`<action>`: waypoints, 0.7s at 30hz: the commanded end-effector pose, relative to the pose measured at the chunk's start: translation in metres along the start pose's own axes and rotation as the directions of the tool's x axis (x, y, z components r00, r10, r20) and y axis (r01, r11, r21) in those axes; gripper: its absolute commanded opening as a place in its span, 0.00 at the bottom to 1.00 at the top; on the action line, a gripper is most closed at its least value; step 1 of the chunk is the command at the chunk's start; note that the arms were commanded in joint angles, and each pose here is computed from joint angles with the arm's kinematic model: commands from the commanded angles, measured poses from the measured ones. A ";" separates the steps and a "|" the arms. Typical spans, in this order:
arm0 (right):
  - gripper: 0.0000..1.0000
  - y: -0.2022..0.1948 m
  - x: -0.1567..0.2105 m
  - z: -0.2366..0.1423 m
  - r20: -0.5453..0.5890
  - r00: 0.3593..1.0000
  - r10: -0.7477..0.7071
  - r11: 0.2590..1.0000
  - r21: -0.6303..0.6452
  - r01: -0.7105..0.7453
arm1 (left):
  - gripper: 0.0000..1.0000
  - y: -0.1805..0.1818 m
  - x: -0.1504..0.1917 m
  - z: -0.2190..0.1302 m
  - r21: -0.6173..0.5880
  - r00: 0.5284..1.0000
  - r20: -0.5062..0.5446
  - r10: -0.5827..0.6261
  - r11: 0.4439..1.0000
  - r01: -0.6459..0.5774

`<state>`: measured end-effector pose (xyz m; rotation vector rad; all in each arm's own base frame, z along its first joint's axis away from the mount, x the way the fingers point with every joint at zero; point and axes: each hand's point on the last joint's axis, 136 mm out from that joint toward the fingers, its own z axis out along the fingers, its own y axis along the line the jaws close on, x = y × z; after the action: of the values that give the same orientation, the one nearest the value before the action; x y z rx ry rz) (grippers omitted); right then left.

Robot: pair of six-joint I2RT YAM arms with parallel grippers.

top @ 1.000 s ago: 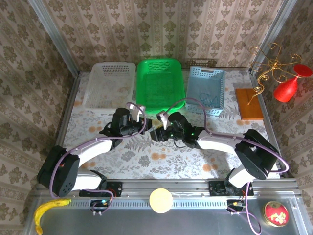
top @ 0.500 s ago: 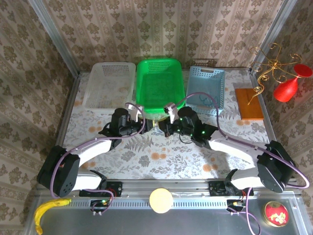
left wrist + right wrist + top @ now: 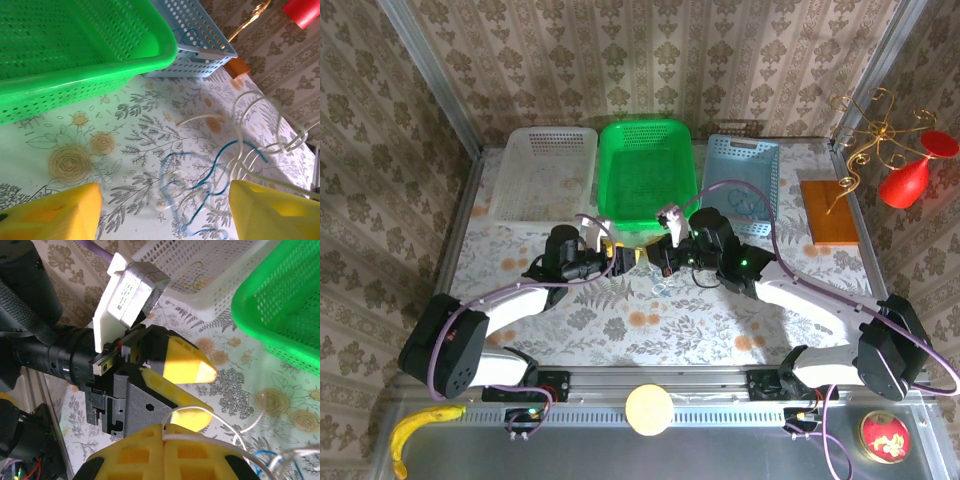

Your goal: Untangle the cables

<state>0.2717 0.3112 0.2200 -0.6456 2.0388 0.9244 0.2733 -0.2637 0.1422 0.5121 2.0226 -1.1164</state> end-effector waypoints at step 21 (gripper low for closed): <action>0.00 0.027 -0.059 -0.020 0.115 0.992 0.043 0.985 -0.171 -0.023 | 0.76 -0.007 0.013 0.001 0.089 1.000 0.009 0.019 0.996 -0.020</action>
<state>0.2769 0.3137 0.2549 -0.6301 1.9719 1.0760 0.2638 -0.2679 0.1364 0.5520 1.9820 -1.1792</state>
